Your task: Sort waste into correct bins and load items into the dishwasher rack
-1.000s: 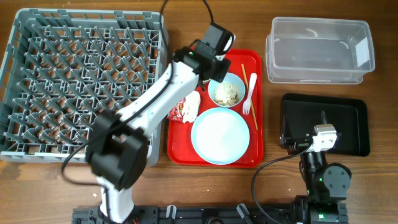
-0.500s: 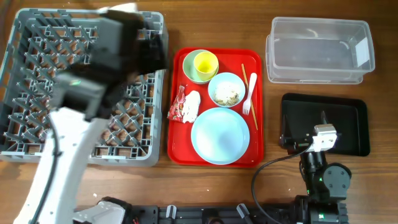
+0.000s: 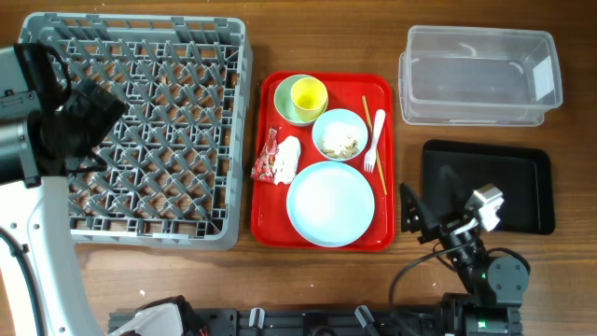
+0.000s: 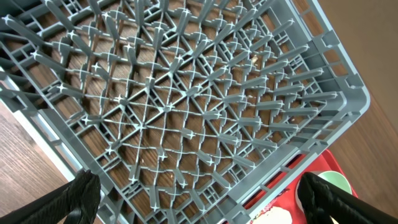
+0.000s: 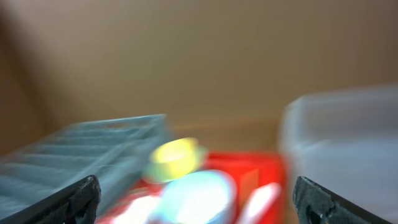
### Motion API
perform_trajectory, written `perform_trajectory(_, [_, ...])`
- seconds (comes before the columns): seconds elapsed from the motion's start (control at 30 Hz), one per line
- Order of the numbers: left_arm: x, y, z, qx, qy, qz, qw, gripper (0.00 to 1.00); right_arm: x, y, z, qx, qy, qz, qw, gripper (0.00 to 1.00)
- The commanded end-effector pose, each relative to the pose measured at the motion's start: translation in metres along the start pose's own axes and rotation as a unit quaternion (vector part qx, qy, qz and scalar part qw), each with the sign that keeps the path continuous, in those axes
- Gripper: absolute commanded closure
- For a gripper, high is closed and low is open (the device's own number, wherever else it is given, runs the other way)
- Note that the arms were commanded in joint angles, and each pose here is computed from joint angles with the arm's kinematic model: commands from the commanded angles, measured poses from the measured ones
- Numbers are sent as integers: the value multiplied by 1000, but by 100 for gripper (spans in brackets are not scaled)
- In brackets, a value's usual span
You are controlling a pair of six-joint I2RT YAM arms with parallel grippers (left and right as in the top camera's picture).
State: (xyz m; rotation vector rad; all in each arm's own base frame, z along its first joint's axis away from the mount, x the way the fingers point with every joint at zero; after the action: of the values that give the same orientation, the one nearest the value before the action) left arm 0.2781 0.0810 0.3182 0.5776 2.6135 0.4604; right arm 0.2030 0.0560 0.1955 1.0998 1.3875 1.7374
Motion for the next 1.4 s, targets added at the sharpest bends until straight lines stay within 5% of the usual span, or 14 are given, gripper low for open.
perform_trajectory(0.0, [-1,0,-2,4,-7,-13,1000,0,13,2,0,14,43,324,945,0])
perform_trajectory(0.17, [-1,0,-2,4,-7,-13,1000,0,45,89,-18,-138,140,235,952,0])
perform_trajectory(0.3, [-1,0,-2,4,-7,-13,1000,0,62,142,-18,-148,149,167,963,0])
perform_trajectory(0.43, [-1,0,-2,4,-7,-13,1000,0,62,175,32,3,124,42,991,0])
perform_trajectory(0.57, [-1,0,-2,4,-7,-13,1000,0,42,172,86,206,120,24,971,0])
perform_trajectory(0.73, [-1,0,-2,4,-7,-13,1000,0,41,121,144,431,32,-61,900,0])
perform_trajectory(0.93, [-1,0,-2,4,-7,-13,1000,0,79,47,178,512,32,-167,842,0])
perform_trajectory(1.23, [-1,0,-2,4,-7,-13,1000,0,84,-91,202,646,66,-77,757,0])
perform_trajectory(1.37, [-1,0,-2,4,-7,-13,1000,0,70,-141,199,691,52,-86,716,18])
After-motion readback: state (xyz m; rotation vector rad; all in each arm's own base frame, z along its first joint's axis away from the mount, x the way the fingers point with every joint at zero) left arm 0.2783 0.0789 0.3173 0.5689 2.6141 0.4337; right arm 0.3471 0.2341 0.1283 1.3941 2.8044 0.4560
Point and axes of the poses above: each gripper's point midway between its finger pads, its own z axis out along the fingers, its own x axis along the line the jaws close on, y = z × x, the point moved 3 cm from there along -z, back along the fingers, and after that the axes turned 11 degrees about -z, right-handed, at the moved point
